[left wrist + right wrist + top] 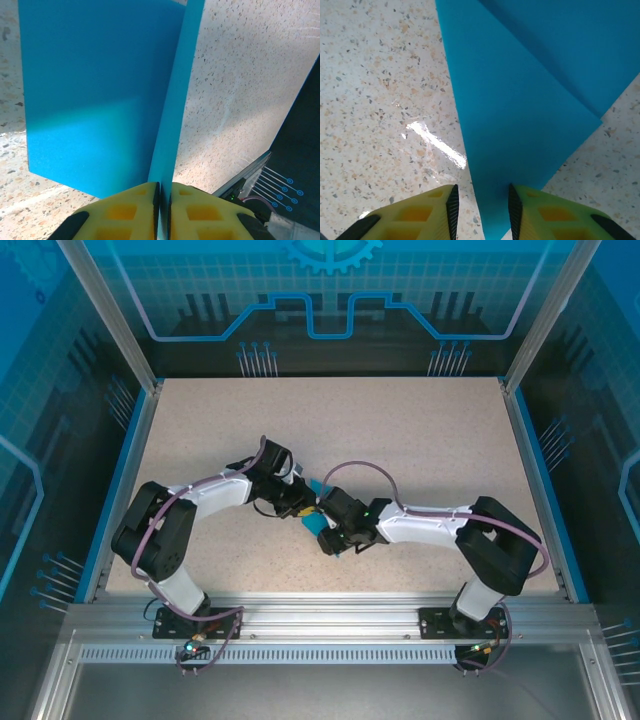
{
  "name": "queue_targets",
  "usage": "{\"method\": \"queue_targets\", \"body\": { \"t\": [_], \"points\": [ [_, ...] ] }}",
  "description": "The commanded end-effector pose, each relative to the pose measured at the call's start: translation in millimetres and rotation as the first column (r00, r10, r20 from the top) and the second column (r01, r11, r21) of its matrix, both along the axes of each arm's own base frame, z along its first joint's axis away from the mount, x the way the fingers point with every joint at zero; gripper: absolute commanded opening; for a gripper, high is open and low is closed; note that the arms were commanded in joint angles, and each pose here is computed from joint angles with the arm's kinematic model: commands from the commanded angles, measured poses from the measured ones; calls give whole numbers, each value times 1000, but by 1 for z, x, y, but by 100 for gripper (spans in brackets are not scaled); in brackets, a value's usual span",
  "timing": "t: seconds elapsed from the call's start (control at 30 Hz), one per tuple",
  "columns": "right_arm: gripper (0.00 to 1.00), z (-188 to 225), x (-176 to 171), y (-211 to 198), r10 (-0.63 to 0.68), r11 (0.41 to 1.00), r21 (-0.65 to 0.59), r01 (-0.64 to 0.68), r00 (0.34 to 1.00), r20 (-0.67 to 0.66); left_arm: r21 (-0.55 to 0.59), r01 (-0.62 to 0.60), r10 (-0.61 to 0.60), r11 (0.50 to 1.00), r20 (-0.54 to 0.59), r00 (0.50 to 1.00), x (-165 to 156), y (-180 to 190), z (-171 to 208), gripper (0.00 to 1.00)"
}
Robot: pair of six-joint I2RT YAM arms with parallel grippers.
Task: Fold a paper plane with a square sheet of paper (fold left side to right side)
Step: Fourth fold the wing at the center of the table.
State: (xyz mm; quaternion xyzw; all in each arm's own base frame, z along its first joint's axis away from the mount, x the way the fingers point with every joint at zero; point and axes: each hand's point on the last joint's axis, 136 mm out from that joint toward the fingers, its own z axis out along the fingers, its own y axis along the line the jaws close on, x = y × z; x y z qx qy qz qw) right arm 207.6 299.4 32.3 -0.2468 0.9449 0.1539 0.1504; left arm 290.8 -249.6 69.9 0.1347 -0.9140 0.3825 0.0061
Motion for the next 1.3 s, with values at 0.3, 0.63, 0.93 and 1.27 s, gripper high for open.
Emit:
{"method": "queue_targets", "body": {
  "t": [0.3,0.63,0.93,1.27],
  "points": [
    [12,-6,-2,4,5,1000,-28,-6,1000,-26,22,10,-10,1000,31,999,0,4,21,31],
    [3,2,-5,14,35,997,78,-28,996,-82,35,-64,60,997,97,993,9,47,48,63],
    [3,17,-5,22,66,969,247,-26,986,-155,-5,-84,84,996,25,996,-2,49,23,44],
    [3,4,-11,13,68,956,292,4,970,-234,-12,2,-3,1000,-28,1000,-7,16,-3,36]
  ]
}}
